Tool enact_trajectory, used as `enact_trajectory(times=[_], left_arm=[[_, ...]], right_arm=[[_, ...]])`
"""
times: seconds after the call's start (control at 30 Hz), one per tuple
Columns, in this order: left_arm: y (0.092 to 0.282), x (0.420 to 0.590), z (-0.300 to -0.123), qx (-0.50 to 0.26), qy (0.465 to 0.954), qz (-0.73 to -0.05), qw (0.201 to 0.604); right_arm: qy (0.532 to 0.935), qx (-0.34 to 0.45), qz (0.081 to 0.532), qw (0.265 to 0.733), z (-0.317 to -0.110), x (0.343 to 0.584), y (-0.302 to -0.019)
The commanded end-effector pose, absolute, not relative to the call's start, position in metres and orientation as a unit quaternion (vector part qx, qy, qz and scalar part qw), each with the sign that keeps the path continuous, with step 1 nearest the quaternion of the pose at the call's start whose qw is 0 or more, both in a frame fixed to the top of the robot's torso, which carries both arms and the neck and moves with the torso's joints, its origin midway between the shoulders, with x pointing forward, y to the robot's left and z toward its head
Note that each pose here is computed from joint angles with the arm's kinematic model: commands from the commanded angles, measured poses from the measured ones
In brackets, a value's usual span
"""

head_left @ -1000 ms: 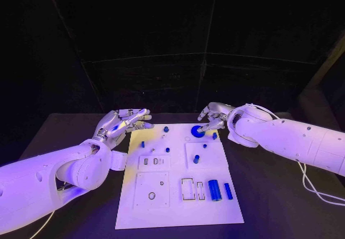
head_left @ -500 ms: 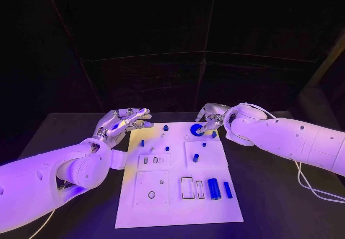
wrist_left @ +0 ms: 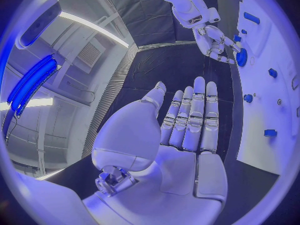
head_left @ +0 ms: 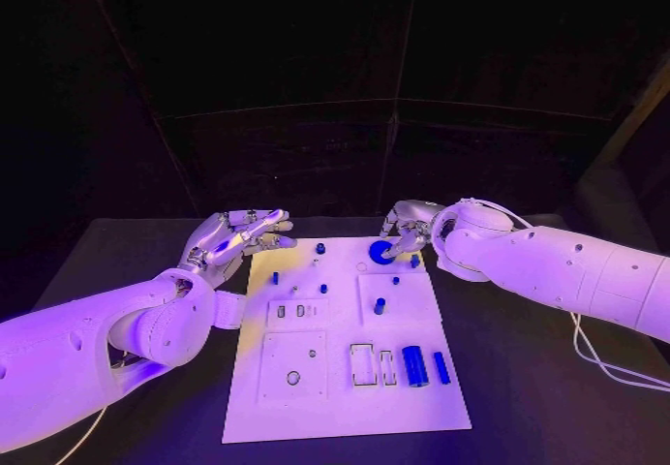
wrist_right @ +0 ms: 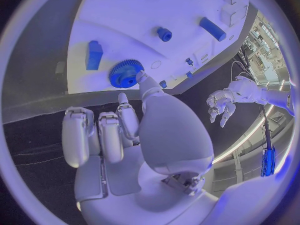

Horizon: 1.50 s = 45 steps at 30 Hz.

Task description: Assemble the parts on the task board

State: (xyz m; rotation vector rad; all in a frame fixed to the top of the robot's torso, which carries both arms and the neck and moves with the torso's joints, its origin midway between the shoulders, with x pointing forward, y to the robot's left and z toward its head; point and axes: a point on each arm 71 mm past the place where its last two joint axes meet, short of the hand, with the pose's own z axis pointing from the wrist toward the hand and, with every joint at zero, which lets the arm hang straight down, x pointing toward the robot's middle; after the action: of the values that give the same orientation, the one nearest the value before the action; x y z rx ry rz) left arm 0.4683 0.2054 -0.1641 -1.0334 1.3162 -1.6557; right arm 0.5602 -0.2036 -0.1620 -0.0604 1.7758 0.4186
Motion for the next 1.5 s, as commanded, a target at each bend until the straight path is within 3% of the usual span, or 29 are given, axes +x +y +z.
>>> enact_trajectory(times=[0.03,0.73,1.17,1.5], left_arm=[[0.204,0.468,-0.163,-0.402,0.516,-0.655,0.378],[0.204,0.468,-0.164,-0.402,0.517,-0.655,0.378],[0.205,0.469,-0.164,-0.402,0.518,-0.654,0.377],[0.205,0.468,-0.164,-0.402,0.519,-0.655,0.375]], right_arm=[[0.778,-0.033,0.173,0.603,-0.164,0.561,-0.203],[0.793,-0.038,0.166,0.586,-0.171,0.562,-0.201],[0.760,-0.029,0.169,0.627,-0.165,0.563,-0.199],[0.725,-0.021,0.211,0.655,-0.154,0.548,-0.181]])
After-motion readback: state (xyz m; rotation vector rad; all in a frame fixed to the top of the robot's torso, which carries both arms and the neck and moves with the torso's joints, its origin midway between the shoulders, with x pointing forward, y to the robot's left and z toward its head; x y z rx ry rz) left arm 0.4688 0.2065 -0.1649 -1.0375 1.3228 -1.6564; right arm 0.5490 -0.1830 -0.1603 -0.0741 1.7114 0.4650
